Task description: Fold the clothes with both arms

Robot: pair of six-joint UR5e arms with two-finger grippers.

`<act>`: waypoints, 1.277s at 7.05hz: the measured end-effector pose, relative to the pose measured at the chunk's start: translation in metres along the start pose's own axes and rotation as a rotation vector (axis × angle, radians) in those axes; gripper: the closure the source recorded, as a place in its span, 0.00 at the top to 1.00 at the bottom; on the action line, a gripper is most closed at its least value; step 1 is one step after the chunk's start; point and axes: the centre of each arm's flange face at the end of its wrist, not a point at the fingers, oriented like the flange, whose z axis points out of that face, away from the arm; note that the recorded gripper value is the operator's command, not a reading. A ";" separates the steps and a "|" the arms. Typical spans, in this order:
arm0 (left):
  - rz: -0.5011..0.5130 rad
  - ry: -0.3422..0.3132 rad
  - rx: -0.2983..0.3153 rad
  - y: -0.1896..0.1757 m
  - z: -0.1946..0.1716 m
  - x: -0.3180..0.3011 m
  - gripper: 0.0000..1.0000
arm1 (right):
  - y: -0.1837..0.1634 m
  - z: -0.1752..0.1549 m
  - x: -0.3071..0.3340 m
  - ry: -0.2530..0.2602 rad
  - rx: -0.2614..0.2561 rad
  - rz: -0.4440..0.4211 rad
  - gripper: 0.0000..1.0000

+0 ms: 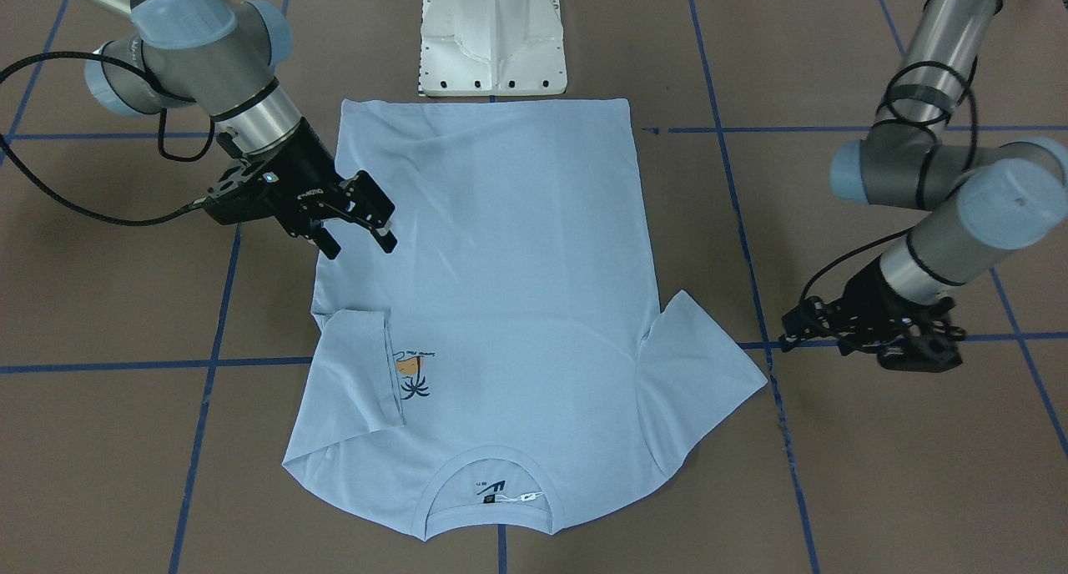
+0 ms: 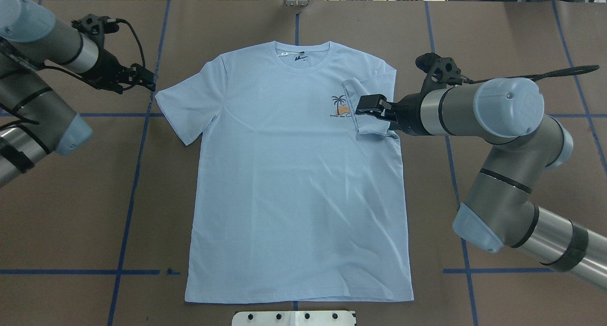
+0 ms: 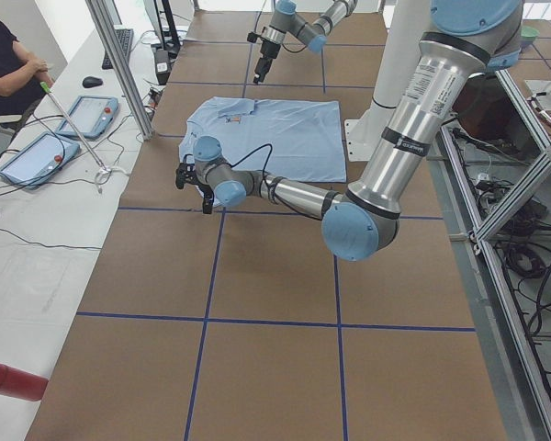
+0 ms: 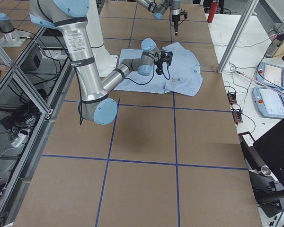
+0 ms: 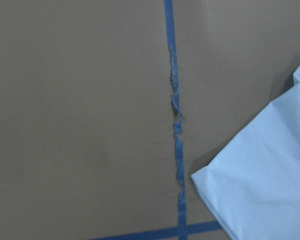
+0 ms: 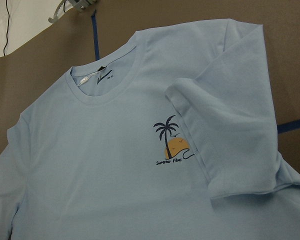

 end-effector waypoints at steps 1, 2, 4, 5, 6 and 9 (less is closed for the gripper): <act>0.000 -0.029 0.019 0.003 0.020 0.017 0.80 | 0.001 -0.004 0.003 0.000 0.001 0.000 1.00; 0.003 -0.050 0.029 0.006 0.034 0.025 0.69 | 0.001 -0.005 0.005 0.001 0.002 0.000 1.00; 0.007 -0.067 0.024 0.009 0.049 0.031 0.00 | 0.001 -0.004 0.006 0.004 0.003 0.001 1.00; 0.008 -0.069 0.024 0.008 0.050 0.033 0.00 | 0.000 -0.004 0.007 0.005 0.004 0.001 1.00; 0.014 -0.061 0.027 0.006 0.049 0.040 0.00 | 0.000 -0.003 0.009 0.009 0.005 0.002 1.00; -0.014 0.001 0.057 -0.005 0.025 0.085 0.00 | 0.000 -0.001 0.014 0.020 0.006 0.004 1.00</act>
